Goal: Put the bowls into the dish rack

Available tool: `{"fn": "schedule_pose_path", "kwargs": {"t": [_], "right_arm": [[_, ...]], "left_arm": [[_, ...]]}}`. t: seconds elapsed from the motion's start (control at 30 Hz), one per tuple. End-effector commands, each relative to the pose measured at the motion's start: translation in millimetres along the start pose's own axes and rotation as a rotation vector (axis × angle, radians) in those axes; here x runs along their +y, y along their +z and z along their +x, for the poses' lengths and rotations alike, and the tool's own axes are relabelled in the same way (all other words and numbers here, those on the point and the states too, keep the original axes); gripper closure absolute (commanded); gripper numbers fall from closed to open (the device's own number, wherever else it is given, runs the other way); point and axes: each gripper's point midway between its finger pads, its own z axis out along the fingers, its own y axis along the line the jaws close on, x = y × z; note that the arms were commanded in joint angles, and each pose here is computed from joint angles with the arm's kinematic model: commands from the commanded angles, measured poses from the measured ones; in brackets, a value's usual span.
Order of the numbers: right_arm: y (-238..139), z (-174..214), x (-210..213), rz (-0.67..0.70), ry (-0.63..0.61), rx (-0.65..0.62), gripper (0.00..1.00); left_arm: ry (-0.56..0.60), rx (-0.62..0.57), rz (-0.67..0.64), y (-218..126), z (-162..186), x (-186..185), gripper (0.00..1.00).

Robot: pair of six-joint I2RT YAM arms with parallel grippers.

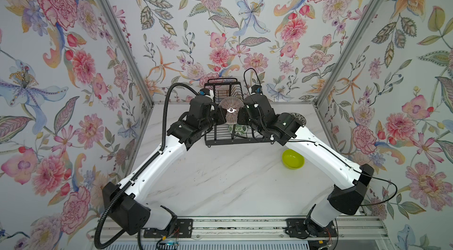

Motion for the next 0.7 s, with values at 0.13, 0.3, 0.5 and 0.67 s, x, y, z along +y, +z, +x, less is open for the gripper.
{"fn": "schedule_pose_path", "kwargs": {"t": [0.13, 0.3, 0.5, 0.67], "right_arm": [[-7, -32, 1, -0.108, 0.224, -0.022, 0.54], [-22, -63, -22, -0.169, 0.457, -0.058, 0.19], [-43, -98, -68, -0.233, 0.937, -0.123, 0.01], [-40, -100, -95, -0.289, 1.388, -0.15, 0.01]], "left_arm": [[0.049, -0.187, -0.046, -4, -52, -5, 1.0], [0.113, -0.3, -0.11, -3, -86, -6, 1.0], [0.201, -0.463, -0.062, 1, -118, -28, 1.0], [0.331, -0.604, -0.018, 11, -120, -51, 1.0]]}}
